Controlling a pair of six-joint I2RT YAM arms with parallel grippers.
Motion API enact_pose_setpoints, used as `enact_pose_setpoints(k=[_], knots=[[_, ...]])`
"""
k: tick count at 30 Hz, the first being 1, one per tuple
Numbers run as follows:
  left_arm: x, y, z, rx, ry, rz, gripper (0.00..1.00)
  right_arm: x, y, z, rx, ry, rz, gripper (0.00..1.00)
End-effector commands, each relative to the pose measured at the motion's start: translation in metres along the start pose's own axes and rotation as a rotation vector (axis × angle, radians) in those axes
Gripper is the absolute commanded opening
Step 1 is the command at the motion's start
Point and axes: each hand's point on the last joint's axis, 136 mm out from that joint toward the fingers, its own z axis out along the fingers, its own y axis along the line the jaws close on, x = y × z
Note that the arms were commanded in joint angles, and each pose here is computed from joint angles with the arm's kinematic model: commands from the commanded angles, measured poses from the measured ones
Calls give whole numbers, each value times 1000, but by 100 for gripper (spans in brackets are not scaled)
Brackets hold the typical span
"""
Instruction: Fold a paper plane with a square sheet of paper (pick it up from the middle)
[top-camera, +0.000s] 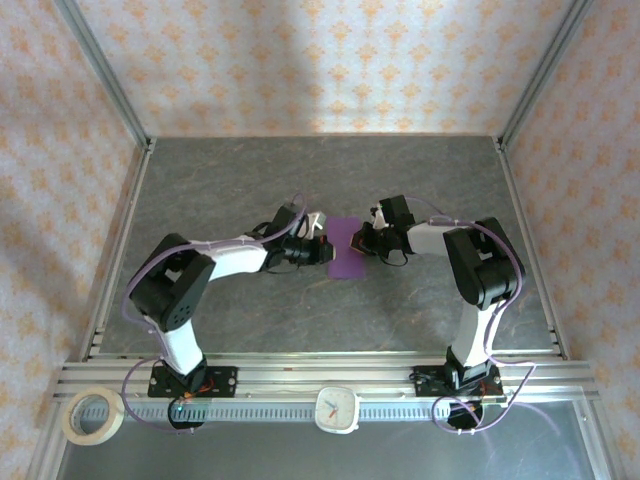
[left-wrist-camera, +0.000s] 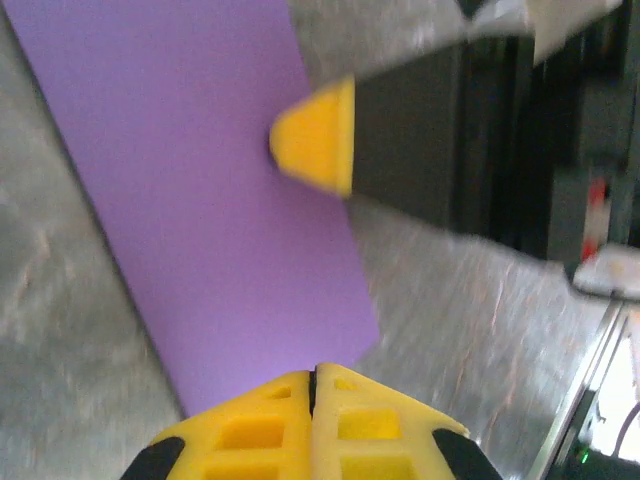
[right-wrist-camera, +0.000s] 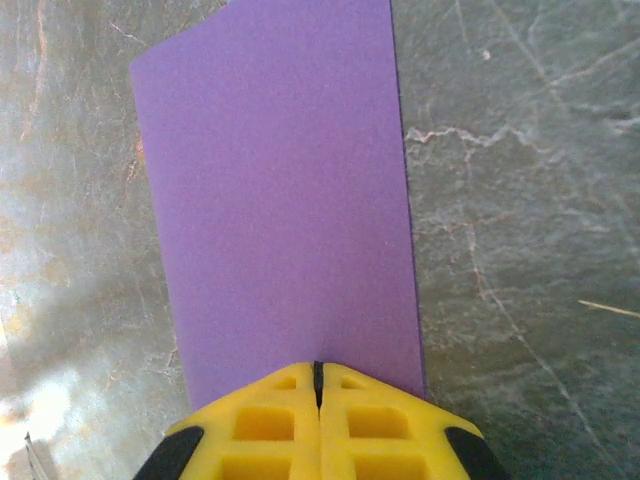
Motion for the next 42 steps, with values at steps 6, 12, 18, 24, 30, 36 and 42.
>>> enact_pose_setpoints(k=[6,12,18,24,30,36,42], knots=[[11,29,35,-27,92,-57,0,46,-81,3,286,107,130,0],[56,63,21,-122,182,10,0,47,-83,3,292,106,136,0],[73,57,-3,-144,200,130,0,50,-85,3,294,109,137,0],[46,29,-17,-131,86,159,0,50,-86,4,294,108,138,0],[1,-13,-8,5,-32,109,0,49,-85,4,291,107,139,0],[0,-11,21,45,24,73,0,49,-84,5,289,108,142,0],[37,14,28,-9,124,130,0,50,-86,5,292,110,142,0]])
